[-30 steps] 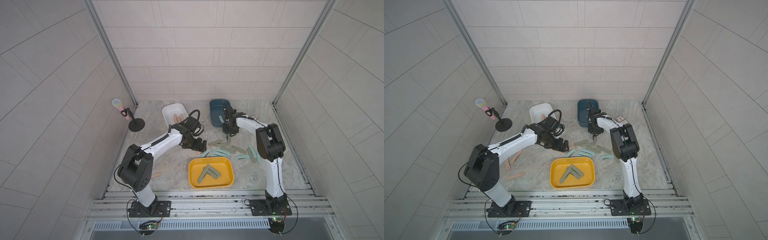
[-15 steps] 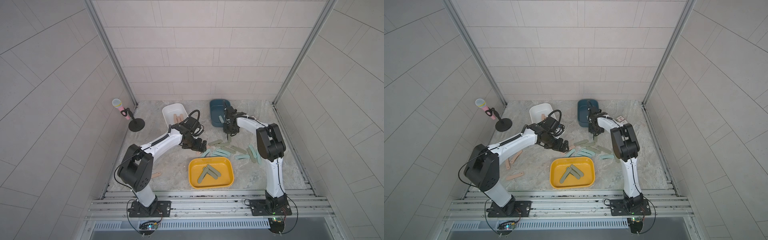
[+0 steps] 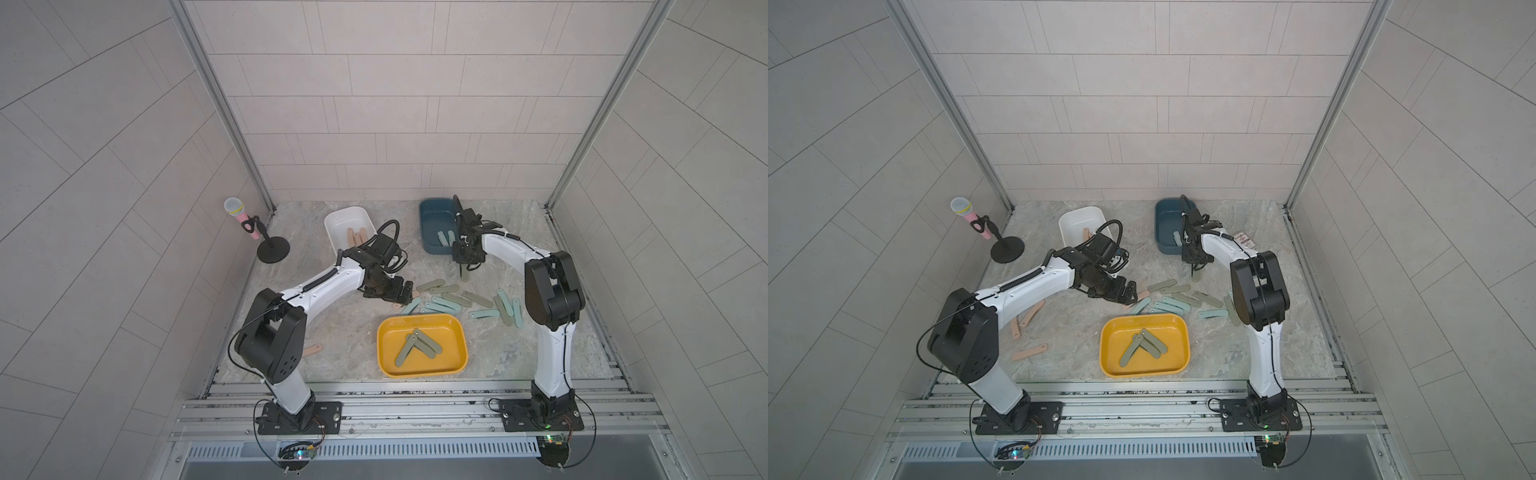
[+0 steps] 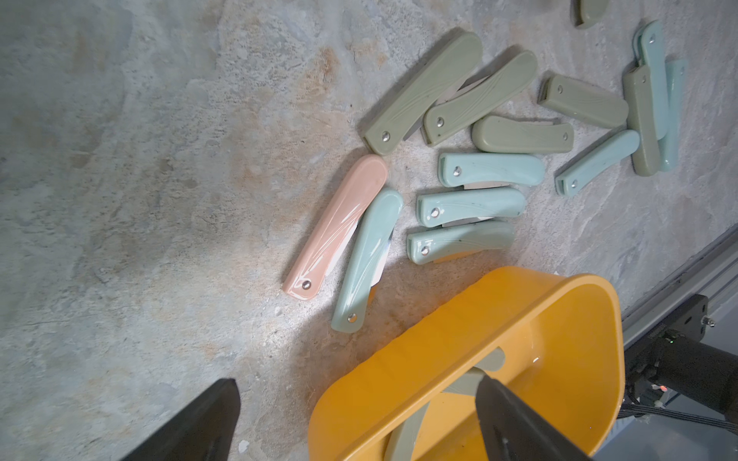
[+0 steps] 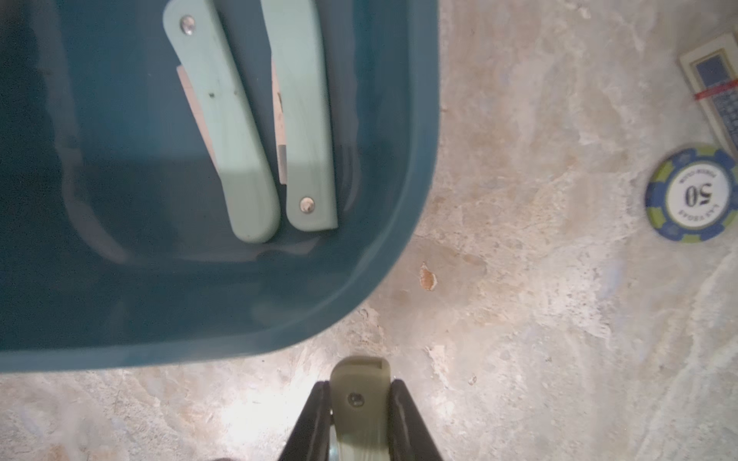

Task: Place the fruit knives into the storage box by color
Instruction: Pick up the fruit knife from the center of the board.

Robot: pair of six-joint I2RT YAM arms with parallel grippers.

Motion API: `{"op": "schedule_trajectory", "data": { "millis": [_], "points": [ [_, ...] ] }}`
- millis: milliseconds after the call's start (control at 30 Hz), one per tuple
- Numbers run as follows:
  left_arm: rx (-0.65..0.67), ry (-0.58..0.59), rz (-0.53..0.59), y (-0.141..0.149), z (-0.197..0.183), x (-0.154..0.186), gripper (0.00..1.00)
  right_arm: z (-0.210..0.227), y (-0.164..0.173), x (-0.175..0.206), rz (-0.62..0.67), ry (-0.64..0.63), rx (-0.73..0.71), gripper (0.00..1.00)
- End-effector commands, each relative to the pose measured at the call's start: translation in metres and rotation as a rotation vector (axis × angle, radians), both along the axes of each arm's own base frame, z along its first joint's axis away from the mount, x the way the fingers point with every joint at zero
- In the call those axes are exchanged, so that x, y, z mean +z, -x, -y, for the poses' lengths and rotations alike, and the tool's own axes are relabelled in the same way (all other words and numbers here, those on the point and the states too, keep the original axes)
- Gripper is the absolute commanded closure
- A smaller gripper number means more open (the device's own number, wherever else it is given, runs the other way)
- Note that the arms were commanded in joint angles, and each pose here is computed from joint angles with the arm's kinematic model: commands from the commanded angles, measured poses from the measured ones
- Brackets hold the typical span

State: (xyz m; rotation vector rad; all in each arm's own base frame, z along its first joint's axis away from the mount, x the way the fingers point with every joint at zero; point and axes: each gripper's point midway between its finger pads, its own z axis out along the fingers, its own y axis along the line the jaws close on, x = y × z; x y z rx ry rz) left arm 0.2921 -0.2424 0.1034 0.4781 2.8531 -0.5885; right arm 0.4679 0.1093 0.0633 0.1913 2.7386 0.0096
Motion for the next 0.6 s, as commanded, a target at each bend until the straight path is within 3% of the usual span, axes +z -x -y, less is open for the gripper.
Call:
{"op": "schedule_trajectory", "data": {
  "millis": [0, 567],
  "points": [
    [0.012, 0.006, 0.010, 0.001, -0.004, 0.009, 0.00, 0.006, 0.005, 0.014, 0.013, 0.022, -0.004, 0.82],
    [0.096, 0.007, -0.009, -0.012, -0.017, 0.008, 0.00, 0.001, 0.019, 0.039, 0.032, 0.009, 0.028, 0.82]
  ]
}}
